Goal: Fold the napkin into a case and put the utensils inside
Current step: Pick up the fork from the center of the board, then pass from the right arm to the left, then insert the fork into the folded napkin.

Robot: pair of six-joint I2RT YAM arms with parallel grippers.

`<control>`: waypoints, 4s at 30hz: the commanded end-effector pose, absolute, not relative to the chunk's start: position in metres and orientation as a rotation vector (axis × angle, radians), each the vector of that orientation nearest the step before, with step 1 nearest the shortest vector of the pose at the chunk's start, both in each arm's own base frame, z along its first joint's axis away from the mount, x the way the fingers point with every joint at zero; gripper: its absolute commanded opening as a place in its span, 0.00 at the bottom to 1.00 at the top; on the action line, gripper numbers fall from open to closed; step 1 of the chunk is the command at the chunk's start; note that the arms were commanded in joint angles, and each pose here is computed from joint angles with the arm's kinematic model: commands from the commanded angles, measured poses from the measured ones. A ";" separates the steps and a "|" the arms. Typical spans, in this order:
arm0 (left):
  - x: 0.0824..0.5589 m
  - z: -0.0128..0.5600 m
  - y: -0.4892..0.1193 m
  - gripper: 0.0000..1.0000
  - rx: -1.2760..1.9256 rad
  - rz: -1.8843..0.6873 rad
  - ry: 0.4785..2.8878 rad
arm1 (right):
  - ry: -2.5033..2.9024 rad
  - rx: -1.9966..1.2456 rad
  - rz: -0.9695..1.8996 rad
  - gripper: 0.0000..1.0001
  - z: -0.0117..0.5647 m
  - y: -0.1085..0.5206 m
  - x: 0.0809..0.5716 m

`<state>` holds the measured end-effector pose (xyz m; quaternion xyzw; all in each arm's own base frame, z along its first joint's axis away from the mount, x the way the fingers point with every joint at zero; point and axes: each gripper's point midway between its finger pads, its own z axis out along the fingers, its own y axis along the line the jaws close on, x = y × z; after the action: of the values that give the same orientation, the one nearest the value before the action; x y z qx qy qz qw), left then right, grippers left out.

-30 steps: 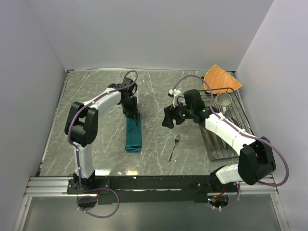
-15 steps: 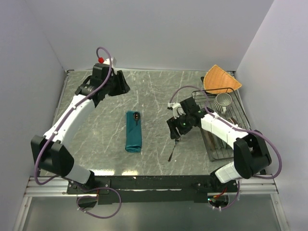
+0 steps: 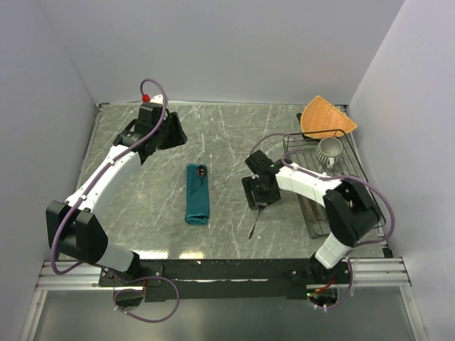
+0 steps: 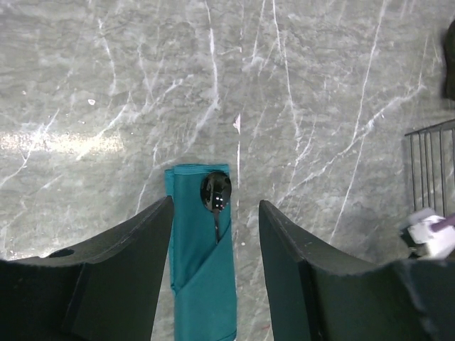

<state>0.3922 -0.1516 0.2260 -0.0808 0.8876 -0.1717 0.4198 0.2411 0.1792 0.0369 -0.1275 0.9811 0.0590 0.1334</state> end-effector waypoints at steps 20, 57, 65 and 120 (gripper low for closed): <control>0.397 0.263 -0.152 0.56 -0.106 -0.612 2.132 | 2.884 -0.084 0.427 0.08 0.058 0.219 0.285; 0.237 0.403 -0.291 0.49 0.771 -1.701 1.619 | 1.453 -0.779 1.831 0.00 0.414 0.292 0.249; 0.239 0.396 -0.299 0.44 0.768 -1.691 1.669 | 1.460 -0.766 1.813 0.00 0.413 0.293 0.249; 0.405 0.095 -0.183 0.01 -0.190 -0.430 2.737 | 2.020 -0.580 0.945 1.00 0.280 0.246 0.330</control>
<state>0.3974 -0.1797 0.0918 -0.0765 0.9696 -0.1570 0.1714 0.3250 0.2460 0.2672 -0.2239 0.8097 0.3754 0.3915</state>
